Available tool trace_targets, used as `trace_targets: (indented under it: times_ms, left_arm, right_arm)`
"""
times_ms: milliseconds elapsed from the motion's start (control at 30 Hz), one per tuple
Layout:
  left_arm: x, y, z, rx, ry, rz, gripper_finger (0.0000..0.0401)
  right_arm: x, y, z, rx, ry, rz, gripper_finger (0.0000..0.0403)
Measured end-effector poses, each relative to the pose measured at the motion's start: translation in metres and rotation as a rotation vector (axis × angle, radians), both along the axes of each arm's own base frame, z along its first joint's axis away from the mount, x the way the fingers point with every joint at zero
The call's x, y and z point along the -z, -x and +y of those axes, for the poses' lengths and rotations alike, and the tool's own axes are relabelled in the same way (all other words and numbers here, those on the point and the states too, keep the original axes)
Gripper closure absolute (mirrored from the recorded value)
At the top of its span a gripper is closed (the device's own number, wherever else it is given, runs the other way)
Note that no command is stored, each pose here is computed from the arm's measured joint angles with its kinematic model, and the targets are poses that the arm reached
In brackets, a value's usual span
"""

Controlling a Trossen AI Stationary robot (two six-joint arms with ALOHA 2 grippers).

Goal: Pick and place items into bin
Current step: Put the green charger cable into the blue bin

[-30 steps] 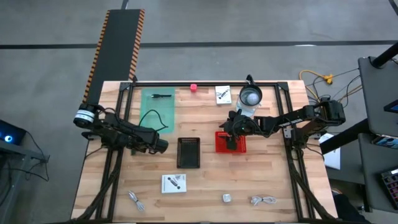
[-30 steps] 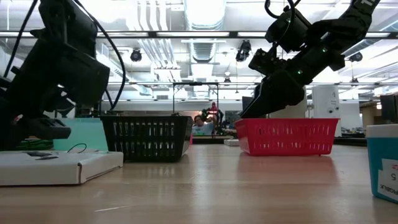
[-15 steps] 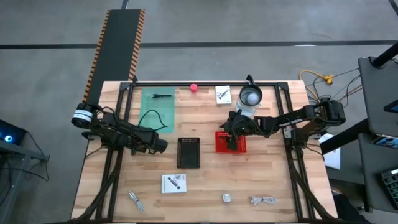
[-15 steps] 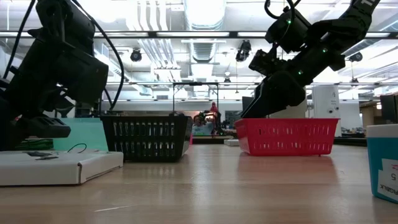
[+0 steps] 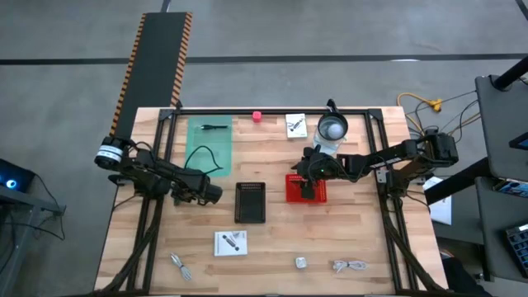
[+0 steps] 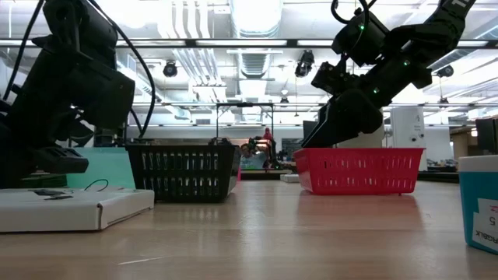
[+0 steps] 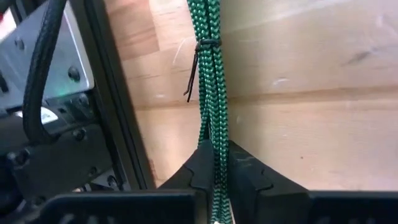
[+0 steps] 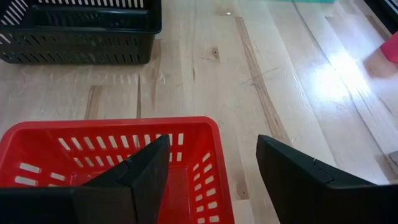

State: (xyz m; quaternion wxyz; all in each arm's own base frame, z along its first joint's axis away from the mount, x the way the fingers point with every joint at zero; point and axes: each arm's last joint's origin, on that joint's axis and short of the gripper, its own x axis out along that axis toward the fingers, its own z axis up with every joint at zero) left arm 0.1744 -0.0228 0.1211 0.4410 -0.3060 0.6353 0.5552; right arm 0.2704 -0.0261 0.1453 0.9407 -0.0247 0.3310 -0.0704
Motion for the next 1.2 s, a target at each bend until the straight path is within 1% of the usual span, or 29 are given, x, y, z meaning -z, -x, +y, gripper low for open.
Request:
trace_targets:
  times_ms: [133, 333, 500, 567, 667, 933, 1200]
  left_arm:
    - [-0.0004, 0.0005, -0.0002, 0.065, 0.044, 0.01, 0.0393]
    - [-0.0005, 0.0015, -0.0018, 0.099, 0.134, 0.023, 0.0392]
    - [-0.0005, 0.0016, -0.0032, 0.153, 0.212, 0.025, 0.0392]
    - [-0.0004, 0.0014, -0.0037, 0.184, 0.242, 0.024, 0.0392]
    - [-0.0007, 0.0006, -0.0039, 0.264, 0.283, 0.014, 0.0392]
    - [-0.0013, -0.0011, -0.0041, 0.408, 0.347, 0.013, 0.0393]
    - [-0.0019, -0.0015, -0.0048, 0.463, 0.397, 0.01, 0.0393]
  right_arm:
    - [0.0, 0.0, -0.0001, 0.0, 0.0, 0.0, 0.0179]
    - [0.0, 0.0, 0.0, -0.001, 0.001, 0.0, 0.0179]
    - [-0.0001, 0.0, 0.0, -0.001, 0.001, 0.0, 0.0179]
    - [-0.0001, 0.0, 0.0001, -0.001, 0.001, 0.0, 0.0179]
    - [-0.0001, 0.0, 0.0001, -0.001, 0.001, 0.0, 0.0179]
    - [-0.0001, 0.0, 0.0001, -0.001, 0.001, -0.001, 0.0179]
    - [-0.0001, 0.0, 0.0, -0.001, 0.001, 0.0, 0.0179]
